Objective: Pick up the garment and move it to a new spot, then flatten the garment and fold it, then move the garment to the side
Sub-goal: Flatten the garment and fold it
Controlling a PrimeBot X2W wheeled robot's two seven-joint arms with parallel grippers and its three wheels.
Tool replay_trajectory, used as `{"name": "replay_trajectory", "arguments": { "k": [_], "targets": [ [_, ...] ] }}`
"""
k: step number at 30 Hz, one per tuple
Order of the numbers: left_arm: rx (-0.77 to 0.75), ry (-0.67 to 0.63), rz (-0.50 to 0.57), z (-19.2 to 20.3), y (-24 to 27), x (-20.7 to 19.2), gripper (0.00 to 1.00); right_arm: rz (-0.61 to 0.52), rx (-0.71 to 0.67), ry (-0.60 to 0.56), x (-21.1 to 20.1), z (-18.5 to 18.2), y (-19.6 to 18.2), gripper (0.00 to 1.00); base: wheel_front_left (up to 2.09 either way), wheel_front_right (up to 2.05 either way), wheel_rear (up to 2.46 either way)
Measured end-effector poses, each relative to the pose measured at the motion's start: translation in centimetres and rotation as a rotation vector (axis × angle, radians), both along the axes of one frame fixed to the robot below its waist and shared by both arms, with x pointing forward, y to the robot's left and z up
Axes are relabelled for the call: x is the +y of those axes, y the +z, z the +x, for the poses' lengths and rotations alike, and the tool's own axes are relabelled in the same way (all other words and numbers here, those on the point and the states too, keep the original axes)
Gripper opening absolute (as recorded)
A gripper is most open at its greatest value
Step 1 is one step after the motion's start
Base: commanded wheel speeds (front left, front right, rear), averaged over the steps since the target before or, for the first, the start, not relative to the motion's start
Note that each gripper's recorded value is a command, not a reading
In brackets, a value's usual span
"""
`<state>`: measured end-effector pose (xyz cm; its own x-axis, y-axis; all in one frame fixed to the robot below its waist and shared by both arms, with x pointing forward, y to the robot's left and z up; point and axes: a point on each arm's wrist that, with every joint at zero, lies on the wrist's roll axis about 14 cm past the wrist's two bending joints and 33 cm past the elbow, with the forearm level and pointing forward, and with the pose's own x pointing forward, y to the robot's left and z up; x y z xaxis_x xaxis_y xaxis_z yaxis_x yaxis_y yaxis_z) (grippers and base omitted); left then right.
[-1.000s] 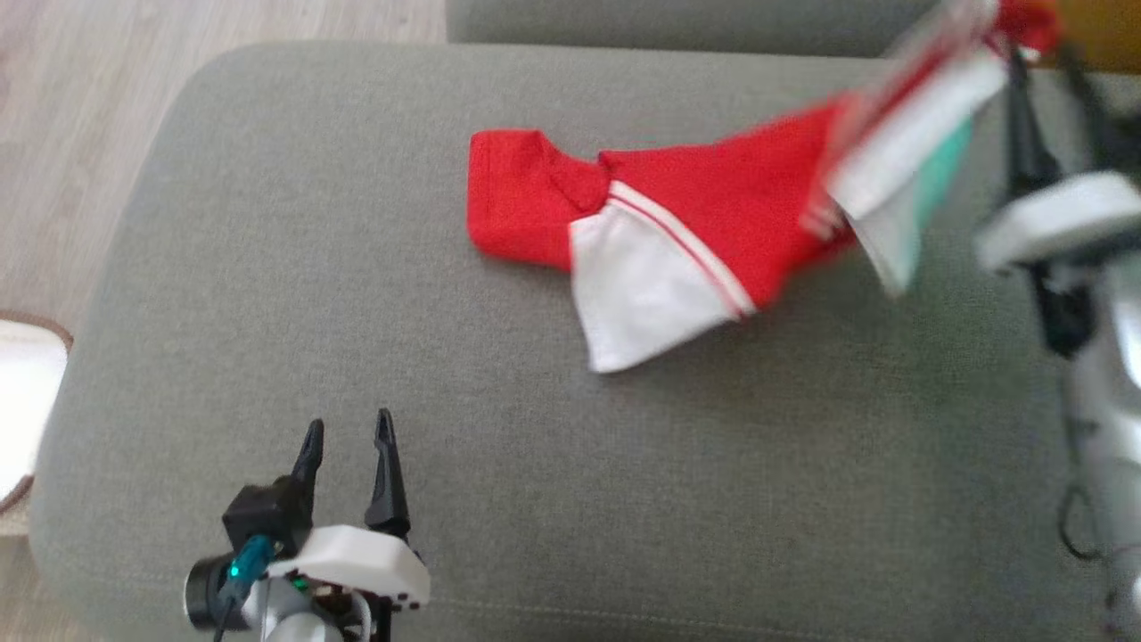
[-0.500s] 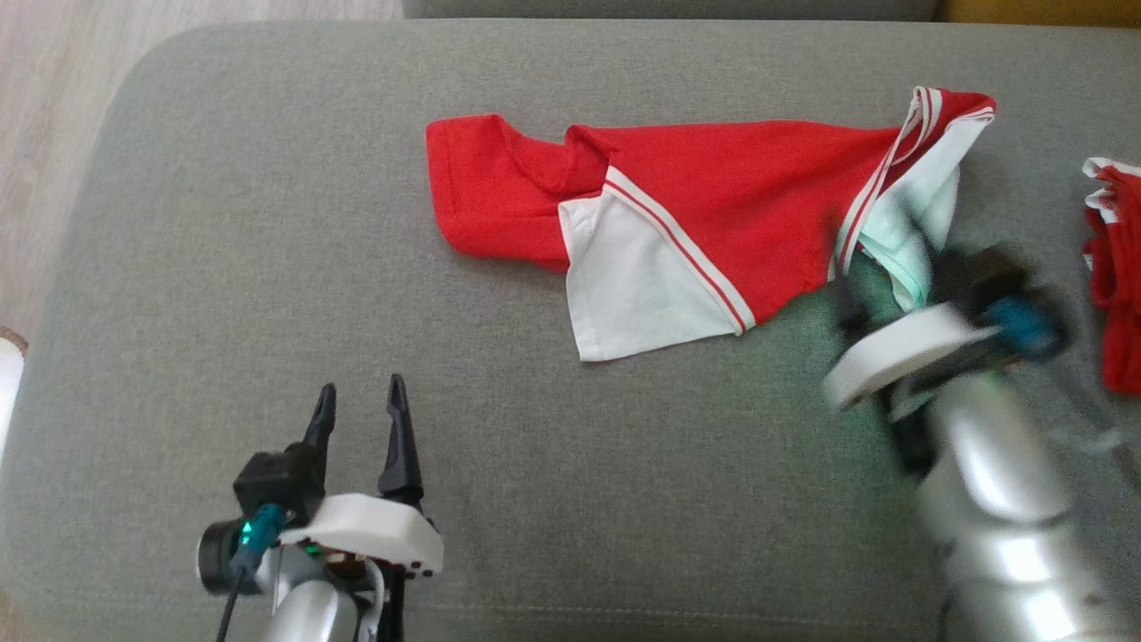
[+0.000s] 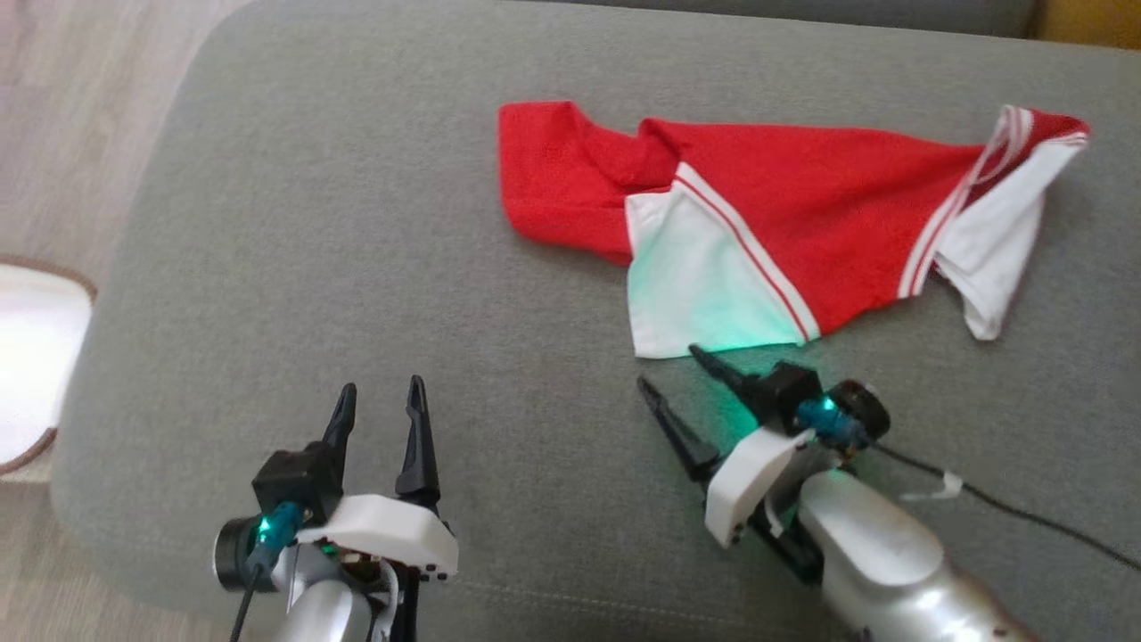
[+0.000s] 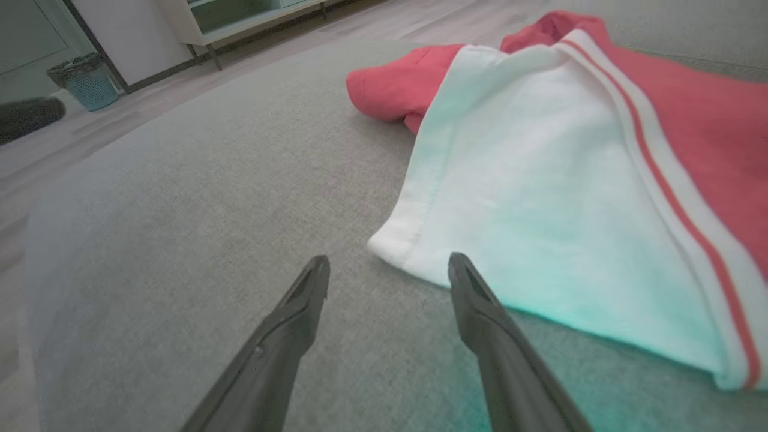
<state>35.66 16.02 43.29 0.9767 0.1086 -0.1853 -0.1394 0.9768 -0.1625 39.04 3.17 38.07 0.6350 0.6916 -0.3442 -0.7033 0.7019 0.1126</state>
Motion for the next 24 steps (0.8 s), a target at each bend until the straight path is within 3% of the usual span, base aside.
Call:
{"name": "replay_trajectory", "arguments": {
  "k": [8,9,10,17,24],
  "targets": [
    [0.03,0.04,0.008,-0.6,-0.8,1.2,1.0,-0.04,-0.023,0.034,0.7,2.4,-0.3,1.0,0.0,0.0,0.0],
    [0.033,0.041,0.008,-0.7,-0.9,1.2,1.0,-0.052,-0.008,0.036,0.6,2.2,-0.9,0.31,0.0,0.0,0.0],
    [0.036,0.041,0.008,-0.7,-1.0,1.2,1.0,-0.064,0.006,0.035,0.4,2.0,-1.5,0.0,0.0,0.0,0.0],
    [0.04,0.02,0.005,-0.2,-1.2,0.6,1.0,-0.054,-0.008,-0.001,-0.6,3.0,-1.0,0.0,0.0,0.0,0.0],
    [0.015,-0.015,-0.003,0.7,-0.6,-0.4,1.0,-0.019,-0.099,-0.178,-6.9,5.2,1.9,0.0,0.0,0.0,0.0]
  ]
}}
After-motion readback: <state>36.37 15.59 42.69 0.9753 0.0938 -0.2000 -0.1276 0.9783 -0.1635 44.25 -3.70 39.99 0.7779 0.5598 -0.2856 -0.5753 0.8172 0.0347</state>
